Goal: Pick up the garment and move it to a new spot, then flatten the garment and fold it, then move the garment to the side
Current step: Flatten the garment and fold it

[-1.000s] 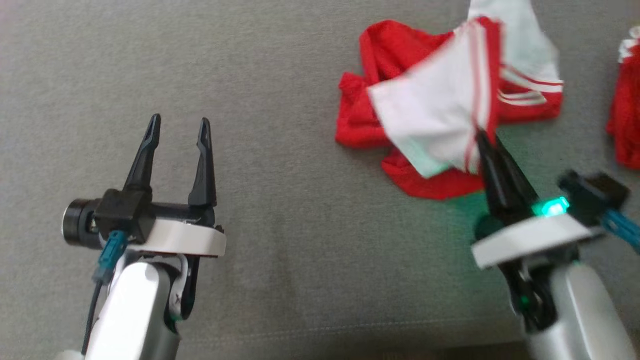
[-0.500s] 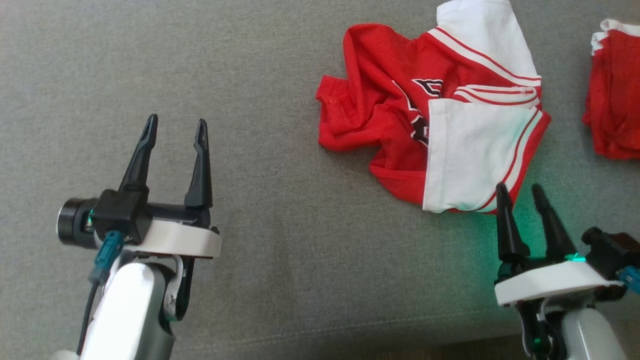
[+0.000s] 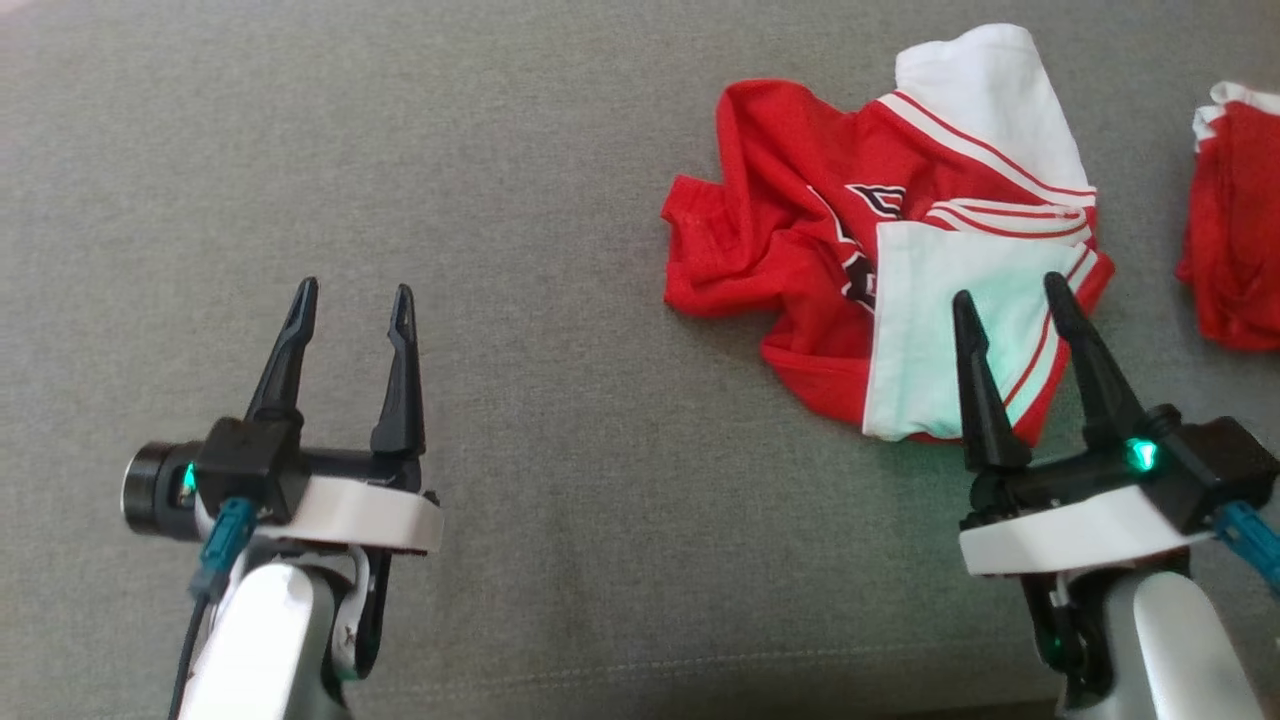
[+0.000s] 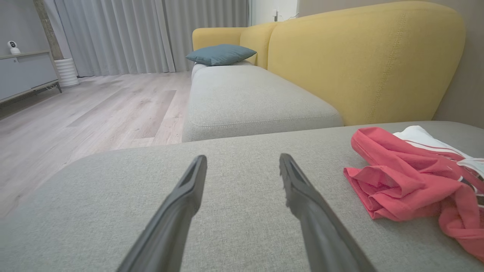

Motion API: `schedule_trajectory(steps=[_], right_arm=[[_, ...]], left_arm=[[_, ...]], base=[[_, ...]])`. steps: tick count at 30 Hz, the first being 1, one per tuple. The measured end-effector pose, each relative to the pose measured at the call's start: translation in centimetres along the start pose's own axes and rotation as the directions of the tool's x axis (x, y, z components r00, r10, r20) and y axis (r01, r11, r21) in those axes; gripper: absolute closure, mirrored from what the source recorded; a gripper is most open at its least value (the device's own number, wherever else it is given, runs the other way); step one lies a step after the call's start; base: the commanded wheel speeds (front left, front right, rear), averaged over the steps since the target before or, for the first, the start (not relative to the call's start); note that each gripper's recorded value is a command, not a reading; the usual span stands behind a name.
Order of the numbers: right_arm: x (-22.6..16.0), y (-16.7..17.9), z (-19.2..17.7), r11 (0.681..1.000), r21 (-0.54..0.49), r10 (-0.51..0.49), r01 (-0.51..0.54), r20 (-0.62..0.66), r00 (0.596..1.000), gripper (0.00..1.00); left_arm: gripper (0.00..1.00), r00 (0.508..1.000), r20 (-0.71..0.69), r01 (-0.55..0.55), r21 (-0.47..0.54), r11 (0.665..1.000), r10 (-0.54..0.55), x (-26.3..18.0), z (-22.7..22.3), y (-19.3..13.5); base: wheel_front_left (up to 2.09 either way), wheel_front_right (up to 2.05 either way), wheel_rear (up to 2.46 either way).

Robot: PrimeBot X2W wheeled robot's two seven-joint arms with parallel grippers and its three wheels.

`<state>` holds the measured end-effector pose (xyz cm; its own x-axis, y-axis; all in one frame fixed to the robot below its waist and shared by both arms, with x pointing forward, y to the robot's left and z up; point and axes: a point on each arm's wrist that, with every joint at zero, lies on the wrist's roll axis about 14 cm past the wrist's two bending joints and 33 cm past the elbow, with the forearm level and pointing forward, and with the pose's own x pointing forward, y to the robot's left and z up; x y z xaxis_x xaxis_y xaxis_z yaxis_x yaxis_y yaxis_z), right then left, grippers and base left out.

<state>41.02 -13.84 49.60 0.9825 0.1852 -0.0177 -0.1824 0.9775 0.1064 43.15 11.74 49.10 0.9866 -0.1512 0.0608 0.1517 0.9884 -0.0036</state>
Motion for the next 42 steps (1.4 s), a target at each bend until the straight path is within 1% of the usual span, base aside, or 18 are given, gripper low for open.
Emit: schedule_trajectory(steps=[7,20,23,25,27,29,32,34,37,42], right_arm=[[0.0,0.5,0.3,1.000,0.010,0.014,-0.014,0.006,1.000,0.00],[0.0,0.5,0.3,1.000,0.018,0.012,-0.012,0.000,1.000,0.00],[0.1,0.4,0.0,1.000,0.019,0.010,-0.010,-0.006,1.000,0.00],[0.2,0.3,-0.3,1.000,0.024,0.007,-0.007,-0.016,1.000,0.00],[0.2,0.1,-0.7,1.000,0.025,0.003,-0.002,-0.029,1.000,0.00],[0.3,0.0,-1.1,1.000,0.026,-0.001,0.002,-0.040,0.999,0.00],[0.3,-0.2,-1.4,1.000,0.030,-0.006,0.007,-0.049,0.999,0.00],[0.5,-0.6,-1.5,0.999,0.027,-0.015,0.016,-0.051,0.999,0.00],[0.4,-1.3,-1.8,0.999,0.030,-0.035,0.037,-0.055,0.998,0.00],[-0.2,-2.5,-2.7,0.996,0.034,-0.074,0.077,-0.077,0.994,0.00]], left_arm=[[0.00,1.000,0.003,-0.017,0.005,1.000,0.017,-0.6,0.3,0.4],[0.00,1.000,-0.019,-0.006,0.003,1.000,0.006,-0.9,-0.3,0.1],[0.00,0.998,-0.047,0.033,-0.011,0.999,-0.033,-0.8,-0.9,-0.9],[0.00,0.994,-0.054,0.091,-0.026,0.996,-0.092,-0.2,-0.9,-2.3],[0.00,0.984,-0.060,0.162,-0.052,0.985,-0.165,0.8,-0.8,-4.3],[0.00,0.966,-0.080,0.239,-0.073,0.968,-0.245,1.8,-1.0,-6.5],[0.00,0.926,-0.126,0.343,-0.117,0.932,-0.356,2.9,-1.9,-9.8],[0.00,0.896,-0.165,0.391,-0.150,0.908,-0.413,3.3,-2.9,-11.6],[0.00,0.852,-0.222,0.440,-0.186,0.879,-0.474,3.6,-4.6,-13.5],[0.00,0.811,-0.266,0.473,-0.226,0.852,-0.521,4.4,-6.6,-15.3]], base=[[0.00,0.00,0.00],[0.00,0.00,0.00],[0.00,0.00,0.00],[0.00,0.00,0.00],[0.00,0.00,0.00],[0.00,0.00,0.00],[0.00,0.00,0.00],[0.00,0.00,0.00],[0.00,0.00,0.00],[0.00,0.00,0.00]])
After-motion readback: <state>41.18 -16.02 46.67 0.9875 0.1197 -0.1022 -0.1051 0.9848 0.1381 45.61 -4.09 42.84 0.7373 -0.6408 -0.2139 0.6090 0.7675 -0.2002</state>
